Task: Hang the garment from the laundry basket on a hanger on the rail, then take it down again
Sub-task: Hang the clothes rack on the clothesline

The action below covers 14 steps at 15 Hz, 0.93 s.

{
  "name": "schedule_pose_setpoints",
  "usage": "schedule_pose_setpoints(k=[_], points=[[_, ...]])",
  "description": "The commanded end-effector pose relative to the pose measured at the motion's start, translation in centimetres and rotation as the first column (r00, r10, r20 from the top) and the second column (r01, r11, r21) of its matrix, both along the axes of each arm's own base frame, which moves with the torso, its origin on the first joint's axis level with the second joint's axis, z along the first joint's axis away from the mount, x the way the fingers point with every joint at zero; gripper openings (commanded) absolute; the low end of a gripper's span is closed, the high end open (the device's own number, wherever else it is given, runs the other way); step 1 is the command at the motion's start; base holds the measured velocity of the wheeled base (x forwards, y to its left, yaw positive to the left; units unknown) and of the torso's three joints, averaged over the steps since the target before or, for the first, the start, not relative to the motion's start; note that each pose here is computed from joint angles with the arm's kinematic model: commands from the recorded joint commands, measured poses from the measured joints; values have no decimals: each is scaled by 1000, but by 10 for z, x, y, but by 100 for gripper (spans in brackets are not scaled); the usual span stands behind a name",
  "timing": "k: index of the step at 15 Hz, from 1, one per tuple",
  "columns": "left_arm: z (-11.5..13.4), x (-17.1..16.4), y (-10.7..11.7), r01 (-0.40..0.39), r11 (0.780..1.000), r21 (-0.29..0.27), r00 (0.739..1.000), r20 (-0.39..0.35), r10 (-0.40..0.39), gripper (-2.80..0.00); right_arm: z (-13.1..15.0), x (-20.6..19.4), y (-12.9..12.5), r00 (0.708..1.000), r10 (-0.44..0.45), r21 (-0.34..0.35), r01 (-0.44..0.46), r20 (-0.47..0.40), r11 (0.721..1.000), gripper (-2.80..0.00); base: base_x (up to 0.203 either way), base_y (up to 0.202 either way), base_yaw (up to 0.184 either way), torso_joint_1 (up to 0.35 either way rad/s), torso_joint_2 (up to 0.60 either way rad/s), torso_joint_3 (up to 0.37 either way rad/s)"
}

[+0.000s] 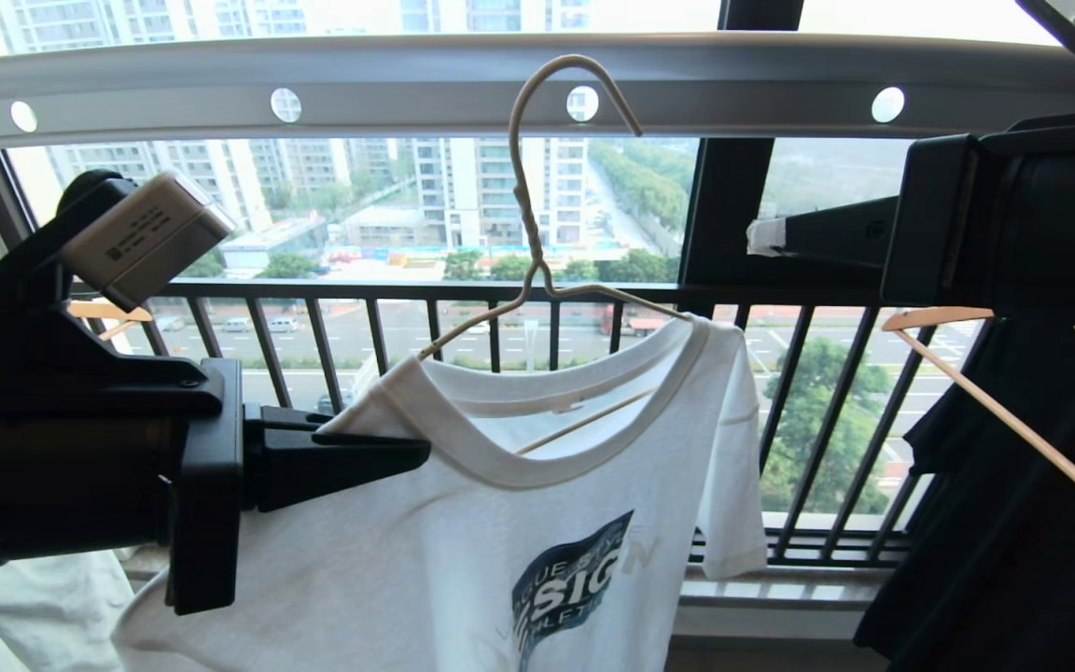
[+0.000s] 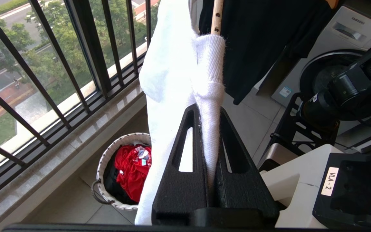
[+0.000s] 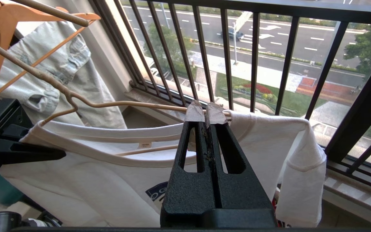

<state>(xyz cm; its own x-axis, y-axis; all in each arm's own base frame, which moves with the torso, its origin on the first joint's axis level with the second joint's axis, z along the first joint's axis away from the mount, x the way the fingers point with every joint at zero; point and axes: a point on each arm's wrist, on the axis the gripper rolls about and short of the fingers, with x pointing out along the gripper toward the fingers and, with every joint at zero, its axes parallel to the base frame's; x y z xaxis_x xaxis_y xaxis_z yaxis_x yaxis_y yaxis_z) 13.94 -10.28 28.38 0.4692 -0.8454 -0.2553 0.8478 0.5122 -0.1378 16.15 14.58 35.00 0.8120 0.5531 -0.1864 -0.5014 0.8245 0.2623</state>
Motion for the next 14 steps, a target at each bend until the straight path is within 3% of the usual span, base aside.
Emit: schedule_pose_setpoints(k=[1,6,9,11,12,14], points=[[0,-1,0,5,1000,0,1000,-2,-5,-280,2,-5,-4,1000,28,10,-28,9,1000,-280,0,0,0,0,0,0],[2,-3,1,7,1000,-10,1000,4,-7,-280,6,-11,-5,998,52,-19,-51,43,999,-280,0,0,0,0,0,0],[12,-18,11,-1,999,-40,999,46,3,-280,9,-12,-3,998,6,-20,-5,59,1000,-280,0,0,0,0,0,0],[17,-30,19,-12,999,-33,1000,20,13,-280,11,-12,-4,998,3,-17,-2,65,1000,-280,0,0,0,0,0,0],[17,-37,24,-35,999,-18,999,-2,35,-280,12,-12,-4,998,2,-15,-1,66,1000,-280,0,0,0,0,0,0],[14,-47,35,-172,985,12,985,12,172,-280,12,-12,-4,998,3,-15,-2,66,1000,-280,0,0,0,0,0,0]])
